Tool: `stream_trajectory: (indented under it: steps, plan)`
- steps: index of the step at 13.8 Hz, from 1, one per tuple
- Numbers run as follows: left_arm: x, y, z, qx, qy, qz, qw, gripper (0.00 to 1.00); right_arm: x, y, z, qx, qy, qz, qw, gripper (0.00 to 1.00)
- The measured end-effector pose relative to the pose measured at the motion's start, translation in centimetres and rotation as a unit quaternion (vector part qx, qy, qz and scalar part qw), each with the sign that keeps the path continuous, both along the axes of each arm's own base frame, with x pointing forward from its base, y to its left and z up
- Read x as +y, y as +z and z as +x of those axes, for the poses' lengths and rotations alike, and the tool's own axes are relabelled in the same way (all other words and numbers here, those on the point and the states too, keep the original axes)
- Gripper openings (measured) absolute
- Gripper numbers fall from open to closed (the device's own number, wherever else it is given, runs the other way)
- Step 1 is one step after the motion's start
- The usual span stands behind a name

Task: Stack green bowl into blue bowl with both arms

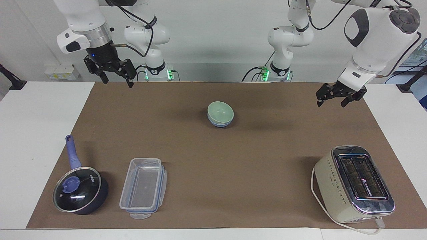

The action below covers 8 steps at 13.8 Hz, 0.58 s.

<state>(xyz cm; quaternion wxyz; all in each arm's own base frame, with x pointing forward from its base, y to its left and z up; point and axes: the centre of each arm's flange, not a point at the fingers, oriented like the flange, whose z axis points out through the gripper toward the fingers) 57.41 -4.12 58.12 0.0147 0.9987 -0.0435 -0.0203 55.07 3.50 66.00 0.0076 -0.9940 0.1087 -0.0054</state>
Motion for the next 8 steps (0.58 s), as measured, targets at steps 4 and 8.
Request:
stream_trajectory:
  steps: [4,8]
  plan:
    - [0.00,0.00,0.00,0.000,0.000,0.000,1.000,1.00,-0.18,-0.32,-0.61,-0.001,-0.002,0.000,1.000,1.00]
    - [0.00,0.00,0.00,0.000,0.000,0.000,1.000,1.00,-0.43,-0.44,-0.57,-0.001,-0.004,-0.001,1.000,1.00]
